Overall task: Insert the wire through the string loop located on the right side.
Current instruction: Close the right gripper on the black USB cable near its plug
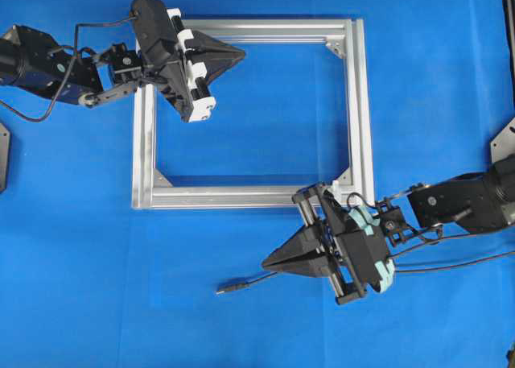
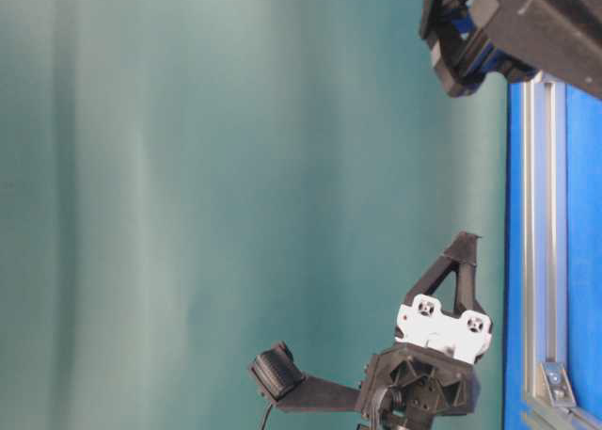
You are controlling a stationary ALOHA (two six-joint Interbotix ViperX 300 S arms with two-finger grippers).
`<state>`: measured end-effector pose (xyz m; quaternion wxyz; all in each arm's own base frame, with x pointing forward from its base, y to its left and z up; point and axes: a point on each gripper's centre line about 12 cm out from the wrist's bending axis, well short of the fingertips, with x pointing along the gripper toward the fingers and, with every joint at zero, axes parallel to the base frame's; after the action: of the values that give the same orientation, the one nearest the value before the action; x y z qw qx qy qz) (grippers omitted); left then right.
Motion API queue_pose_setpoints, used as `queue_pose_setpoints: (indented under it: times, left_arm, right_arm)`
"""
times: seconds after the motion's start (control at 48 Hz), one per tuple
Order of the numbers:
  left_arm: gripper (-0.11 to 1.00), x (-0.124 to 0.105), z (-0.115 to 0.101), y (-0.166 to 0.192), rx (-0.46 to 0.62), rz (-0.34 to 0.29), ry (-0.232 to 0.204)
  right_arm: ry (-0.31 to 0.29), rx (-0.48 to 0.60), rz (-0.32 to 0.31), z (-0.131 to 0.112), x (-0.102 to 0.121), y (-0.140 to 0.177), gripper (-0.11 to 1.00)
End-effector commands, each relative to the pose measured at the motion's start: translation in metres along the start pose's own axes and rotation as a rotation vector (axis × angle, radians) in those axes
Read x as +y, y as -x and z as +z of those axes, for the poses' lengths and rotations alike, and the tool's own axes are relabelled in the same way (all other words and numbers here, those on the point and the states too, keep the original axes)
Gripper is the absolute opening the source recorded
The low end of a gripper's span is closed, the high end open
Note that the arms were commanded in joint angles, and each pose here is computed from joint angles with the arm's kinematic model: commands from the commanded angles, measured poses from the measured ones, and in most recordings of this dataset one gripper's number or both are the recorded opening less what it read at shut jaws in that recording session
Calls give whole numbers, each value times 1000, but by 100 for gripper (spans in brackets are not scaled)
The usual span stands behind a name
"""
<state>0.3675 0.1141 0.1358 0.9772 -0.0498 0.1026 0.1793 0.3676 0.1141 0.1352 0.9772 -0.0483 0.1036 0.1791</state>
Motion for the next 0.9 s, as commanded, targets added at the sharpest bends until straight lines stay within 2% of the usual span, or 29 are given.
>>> queue_pose_setpoints:
  times: [0.0, 0.125, 0.417, 0.5, 0.563, 0.626, 0.834, 0.876]
  left_arm:
    - [0, 0, 19, 0, -49, -3, -1]
    - [0, 0, 21, 0, -54, -3, -2]
    - [0, 0, 21, 0, -55, -4, -3]
    - [0, 0, 21, 0, -55, -4, -3]
    - [0, 0, 21, 0, -55, -4, -3]
    - [0, 0, 22, 0, -57, -5, -4]
    - [0, 0, 20, 0, -52, -5, -4]
    - [0, 0, 20, 0, -52, -5, -4]
  right_arm:
    - [11, -70, 18, 25, 7, 1, 0]
    - [3, -33, 24, 26, 9, -2, -6]
    - [-49, 10, 24, 22, 10, -4, -5]
    - [-58, 10, 23, 22, 10, -4, -2]
    - [-63, 10, 23, 22, 10, -4, 6]
    - [-71, 10, 22, 22, 10, -4, 18]
    - [-87, 15, 14, 20, 9, -6, 79]
    - [-92, 19, 11, 18, 8, -8, 86]
